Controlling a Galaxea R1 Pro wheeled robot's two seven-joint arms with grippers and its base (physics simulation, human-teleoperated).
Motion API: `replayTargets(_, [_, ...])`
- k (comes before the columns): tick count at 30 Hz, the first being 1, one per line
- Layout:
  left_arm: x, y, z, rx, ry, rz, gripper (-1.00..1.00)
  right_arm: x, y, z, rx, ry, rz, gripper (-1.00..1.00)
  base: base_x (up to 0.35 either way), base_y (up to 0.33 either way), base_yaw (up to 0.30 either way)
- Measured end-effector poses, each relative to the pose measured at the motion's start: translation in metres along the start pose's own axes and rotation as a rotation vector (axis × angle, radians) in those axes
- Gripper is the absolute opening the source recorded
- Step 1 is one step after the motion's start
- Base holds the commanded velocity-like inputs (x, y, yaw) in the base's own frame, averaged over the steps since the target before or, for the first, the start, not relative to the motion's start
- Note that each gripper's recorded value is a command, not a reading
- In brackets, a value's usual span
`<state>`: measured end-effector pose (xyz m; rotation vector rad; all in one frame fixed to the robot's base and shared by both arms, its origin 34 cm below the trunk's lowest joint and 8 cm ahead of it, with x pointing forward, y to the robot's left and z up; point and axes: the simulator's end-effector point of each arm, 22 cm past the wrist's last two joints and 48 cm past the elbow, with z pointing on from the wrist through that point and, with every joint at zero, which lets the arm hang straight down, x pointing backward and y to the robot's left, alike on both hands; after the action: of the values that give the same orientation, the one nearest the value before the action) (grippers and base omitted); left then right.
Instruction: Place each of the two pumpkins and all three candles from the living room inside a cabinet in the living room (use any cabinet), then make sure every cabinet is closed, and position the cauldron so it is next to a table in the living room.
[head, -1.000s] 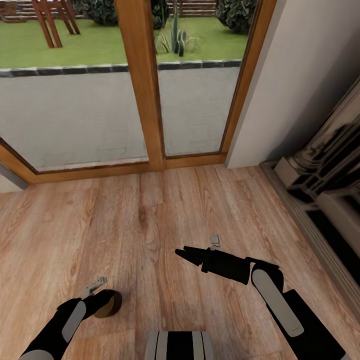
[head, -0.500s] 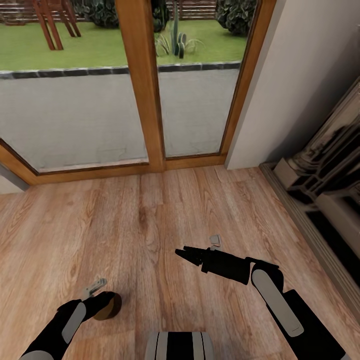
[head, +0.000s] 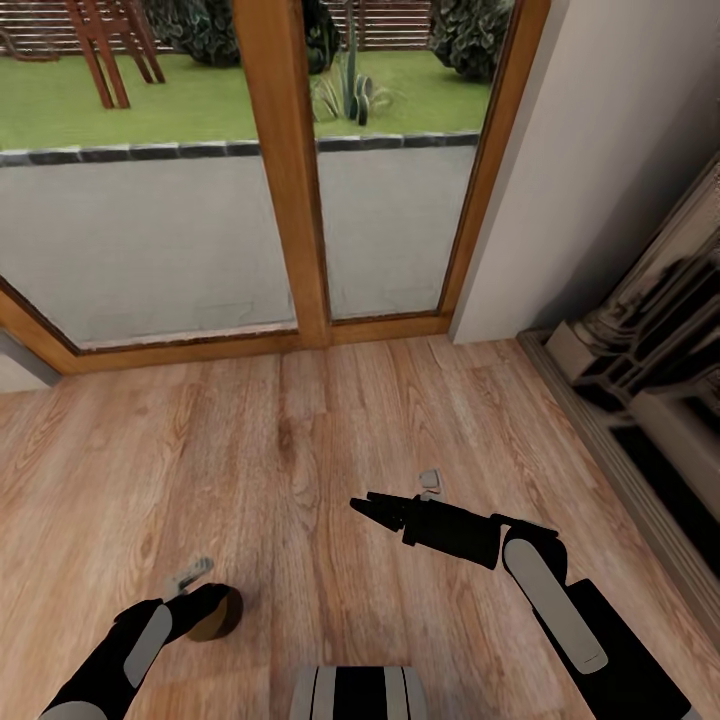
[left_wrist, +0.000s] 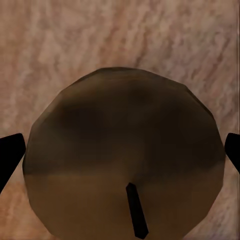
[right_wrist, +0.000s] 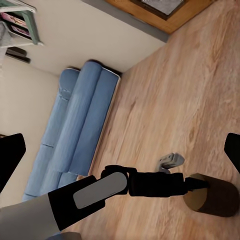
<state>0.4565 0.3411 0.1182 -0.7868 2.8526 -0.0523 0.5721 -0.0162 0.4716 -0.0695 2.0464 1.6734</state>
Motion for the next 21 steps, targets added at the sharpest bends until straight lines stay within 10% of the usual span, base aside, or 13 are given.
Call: replayTargets(21, [-0.033, -0.016, -0.03, 0.041, -0.067, -0.004, -1.0, -0.015, 0.029, -0.006, -0.008, -0.022, -0.051, 1.0, 0.0, 0.0, 0.0])
